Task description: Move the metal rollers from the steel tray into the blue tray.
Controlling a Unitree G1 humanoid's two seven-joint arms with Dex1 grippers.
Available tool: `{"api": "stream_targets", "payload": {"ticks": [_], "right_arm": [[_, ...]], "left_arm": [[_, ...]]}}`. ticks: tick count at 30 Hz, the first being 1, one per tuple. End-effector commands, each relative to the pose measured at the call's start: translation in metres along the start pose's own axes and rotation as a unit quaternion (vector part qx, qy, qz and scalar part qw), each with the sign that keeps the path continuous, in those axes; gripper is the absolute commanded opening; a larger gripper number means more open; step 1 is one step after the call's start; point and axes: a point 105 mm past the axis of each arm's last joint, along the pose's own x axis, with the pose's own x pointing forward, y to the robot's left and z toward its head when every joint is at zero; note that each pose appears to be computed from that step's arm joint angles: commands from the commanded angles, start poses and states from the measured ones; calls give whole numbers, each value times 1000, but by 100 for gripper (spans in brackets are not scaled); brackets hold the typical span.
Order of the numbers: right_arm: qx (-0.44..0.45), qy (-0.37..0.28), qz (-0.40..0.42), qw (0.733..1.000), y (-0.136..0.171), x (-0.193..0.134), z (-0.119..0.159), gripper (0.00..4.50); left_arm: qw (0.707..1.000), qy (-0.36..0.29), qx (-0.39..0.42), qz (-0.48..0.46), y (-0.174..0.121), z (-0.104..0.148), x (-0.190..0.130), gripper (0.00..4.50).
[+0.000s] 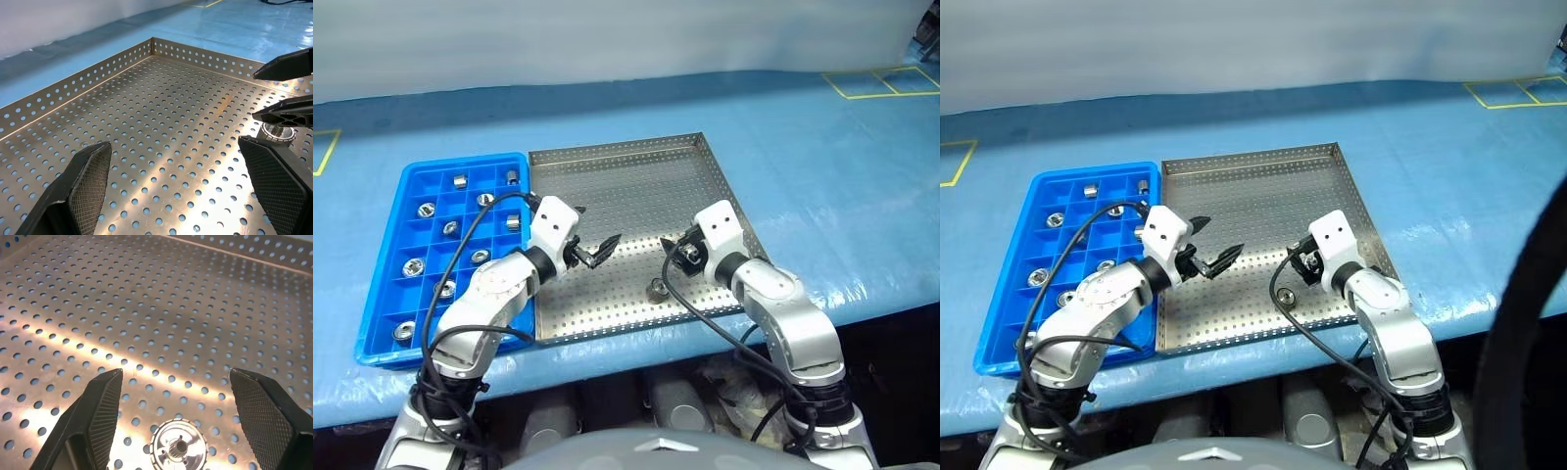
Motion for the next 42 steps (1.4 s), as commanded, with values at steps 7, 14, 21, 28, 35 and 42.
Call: {"api": "stream_targets", "payload": {"ticks": [7, 14, 21, 28, 35, 42], "right_arm": [[9, 20, -25, 999, -8, 0, -11, 366], [19, 34, -31, 999, -10, -2, -20, 366], [49, 49, -35, 997, -12, 0, -32, 348], [45, 31, -46, 997, -17, 2, -23, 188], [16, -62, -1, 998, 2, 2, 28, 188], [-19, -145, 182, 972, 82, 8, 84, 188]], "left_arm": [[1000, -19, 19, -13, -7, 8, -1, 450], [999, -19, 20, -28, -12, 9, 1, 450], [999, -21, 24, -26, -10, 11, 2, 450], [999, -22, 24, -19, -8, 11, 0, 450], [999, -44, 11, -3, 0, 17, -9, 450], [985, -10, 64, 163, 71, 17, -77, 450]]}}
